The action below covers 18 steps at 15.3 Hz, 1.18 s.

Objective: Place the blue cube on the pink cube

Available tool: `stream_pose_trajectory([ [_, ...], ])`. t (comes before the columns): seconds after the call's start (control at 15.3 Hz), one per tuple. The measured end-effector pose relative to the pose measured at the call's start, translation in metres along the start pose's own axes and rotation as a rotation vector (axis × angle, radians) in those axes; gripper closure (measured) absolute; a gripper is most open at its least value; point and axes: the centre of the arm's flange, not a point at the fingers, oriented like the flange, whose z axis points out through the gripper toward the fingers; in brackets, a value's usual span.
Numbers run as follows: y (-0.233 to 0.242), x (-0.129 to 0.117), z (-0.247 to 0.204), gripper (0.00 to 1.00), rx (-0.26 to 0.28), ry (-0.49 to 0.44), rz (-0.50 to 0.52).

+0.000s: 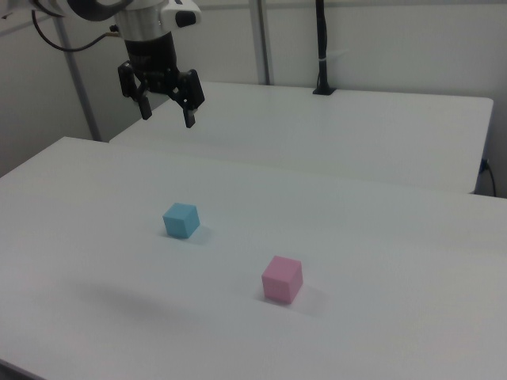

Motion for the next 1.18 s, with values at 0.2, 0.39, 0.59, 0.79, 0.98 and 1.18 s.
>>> stream_pose_trajectory([
  [0.2, 0.000, 0.000, 0.000, 0.00, 0.000, 0.000, -0.001],
  [0.39, 0.001, -0.002, 0.002, 0.00, -0.008, -0.019, -0.003],
  [0.59, 0.002, -0.001, 0.005, 0.00, -0.016, -0.028, -0.003],
  [0.79, 0.002, 0.000, 0.009, 0.00, -0.020, -0.036, -0.007],
  [0.98, 0.002, 0.001, 0.011, 0.00, -0.020, -0.039, -0.011],
  [1.18, 0.002, 0.001, 0.011, 0.00, -0.019, -0.040, -0.015],
])
